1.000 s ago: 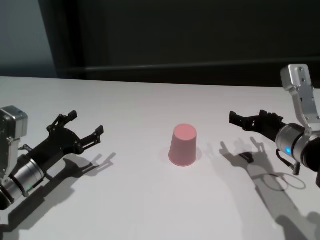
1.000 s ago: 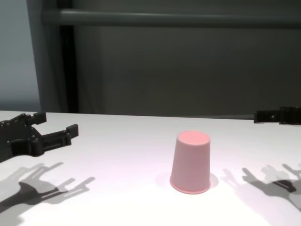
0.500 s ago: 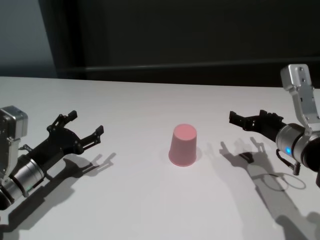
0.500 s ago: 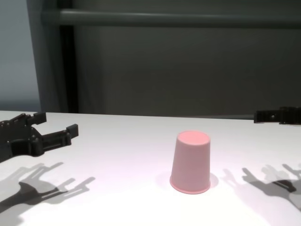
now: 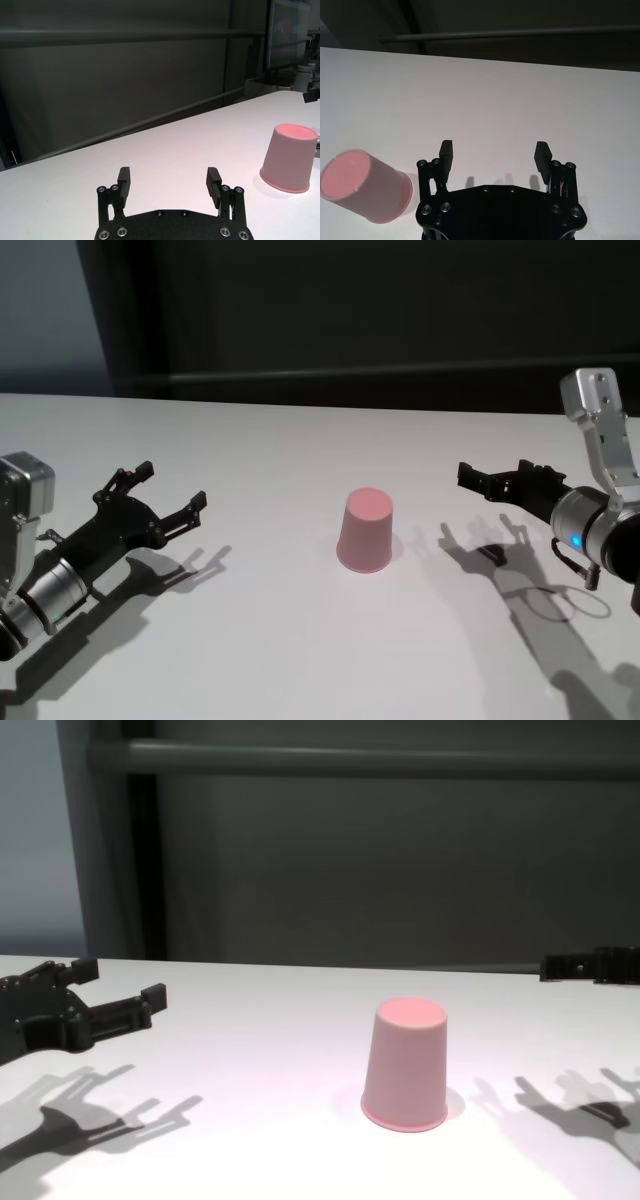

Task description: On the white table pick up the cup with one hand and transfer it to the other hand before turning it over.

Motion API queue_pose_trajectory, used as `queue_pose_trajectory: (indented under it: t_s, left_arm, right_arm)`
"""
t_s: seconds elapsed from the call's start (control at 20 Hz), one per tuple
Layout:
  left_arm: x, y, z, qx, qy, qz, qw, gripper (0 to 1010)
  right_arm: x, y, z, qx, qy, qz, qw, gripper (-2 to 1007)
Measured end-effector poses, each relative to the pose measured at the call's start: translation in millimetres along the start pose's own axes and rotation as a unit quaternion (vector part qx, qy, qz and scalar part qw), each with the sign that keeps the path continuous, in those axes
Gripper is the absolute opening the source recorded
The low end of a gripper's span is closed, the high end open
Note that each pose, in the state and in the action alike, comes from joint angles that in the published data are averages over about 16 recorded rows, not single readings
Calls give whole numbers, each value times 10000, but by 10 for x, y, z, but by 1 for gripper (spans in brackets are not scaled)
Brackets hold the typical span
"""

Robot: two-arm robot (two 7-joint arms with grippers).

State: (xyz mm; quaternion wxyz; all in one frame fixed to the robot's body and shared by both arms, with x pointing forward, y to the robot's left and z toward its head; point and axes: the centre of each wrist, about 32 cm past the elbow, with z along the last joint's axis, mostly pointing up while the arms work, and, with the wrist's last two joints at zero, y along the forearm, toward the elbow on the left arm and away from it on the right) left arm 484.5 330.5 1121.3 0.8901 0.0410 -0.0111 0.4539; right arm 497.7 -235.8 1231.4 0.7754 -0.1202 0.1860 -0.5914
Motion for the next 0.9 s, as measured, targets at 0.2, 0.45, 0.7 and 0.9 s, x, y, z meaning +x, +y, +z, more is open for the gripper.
queue_pose_trajectory:
  t_s: [0.2, 0.45, 0.7, 0.9]
  left_arm:
    - [0, 0, 0, 0, 0, 0, 10000, 1001]
    - [0, 0, 0, 0, 0, 0, 10000, 1001]
    - [0, 0, 0, 0, 0, 0, 10000, 1001]
    - [0, 0, 0, 0, 0, 0, 10000, 1001]
  right_arm:
    - [0, 0, 0, 0, 0, 0, 10000, 1002]
    - [0, 0, 0, 0, 0, 0, 10000, 1002]
    - [0, 0, 0, 0, 0, 0, 10000, 1002]
    - [0, 0, 0, 0, 0, 0, 10000, 1002]
